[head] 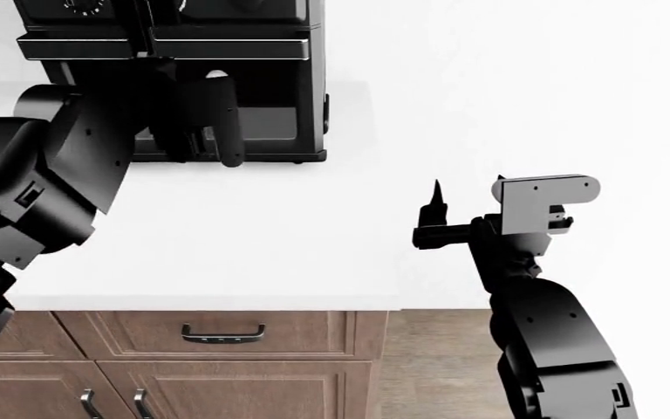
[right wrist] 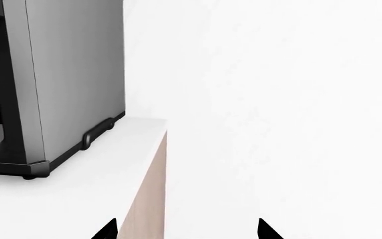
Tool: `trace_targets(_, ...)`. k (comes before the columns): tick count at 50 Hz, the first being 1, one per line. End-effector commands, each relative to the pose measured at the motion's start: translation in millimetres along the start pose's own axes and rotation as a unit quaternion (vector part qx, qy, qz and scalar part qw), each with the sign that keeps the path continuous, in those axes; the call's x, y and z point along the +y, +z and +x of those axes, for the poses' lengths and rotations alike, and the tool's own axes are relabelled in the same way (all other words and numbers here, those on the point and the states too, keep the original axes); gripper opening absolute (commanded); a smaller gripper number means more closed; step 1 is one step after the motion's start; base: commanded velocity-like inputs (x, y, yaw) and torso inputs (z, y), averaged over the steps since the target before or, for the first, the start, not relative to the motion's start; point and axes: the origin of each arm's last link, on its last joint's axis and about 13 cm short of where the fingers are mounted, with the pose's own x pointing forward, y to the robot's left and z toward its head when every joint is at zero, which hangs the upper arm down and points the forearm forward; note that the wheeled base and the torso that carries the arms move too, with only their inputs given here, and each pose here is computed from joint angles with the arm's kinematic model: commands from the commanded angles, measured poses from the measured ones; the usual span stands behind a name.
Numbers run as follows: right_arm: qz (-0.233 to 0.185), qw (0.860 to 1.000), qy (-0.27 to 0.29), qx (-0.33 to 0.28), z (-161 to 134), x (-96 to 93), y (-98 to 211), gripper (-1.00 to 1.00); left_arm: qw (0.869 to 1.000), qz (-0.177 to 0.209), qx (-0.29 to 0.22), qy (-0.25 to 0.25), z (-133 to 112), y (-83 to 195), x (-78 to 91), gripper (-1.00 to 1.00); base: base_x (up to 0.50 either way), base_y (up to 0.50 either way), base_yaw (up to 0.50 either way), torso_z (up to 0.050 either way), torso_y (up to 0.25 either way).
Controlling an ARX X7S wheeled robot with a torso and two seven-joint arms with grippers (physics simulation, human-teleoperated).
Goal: Open the toaster oven door.
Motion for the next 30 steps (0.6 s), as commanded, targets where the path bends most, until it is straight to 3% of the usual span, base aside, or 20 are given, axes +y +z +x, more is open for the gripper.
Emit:
trace_targets(1,0.002,1.0,-0.003,-0.001,-0.5,-2.0,-0.3,1.0,1.0,0.024,0.007,-0.007,17.9,1.7,5.9,1.0,0.0,0.0,0.0,0.0,0.0)
trace_targets(30,-0.001,1.0,-0.017,-0.003,-1.4,-8.9,2.2,1.0,0.999,0.034,0.021,-0.014,56.8,7.1,2.6,1.0,0.0,0.0,0.0,0.0,0.0)
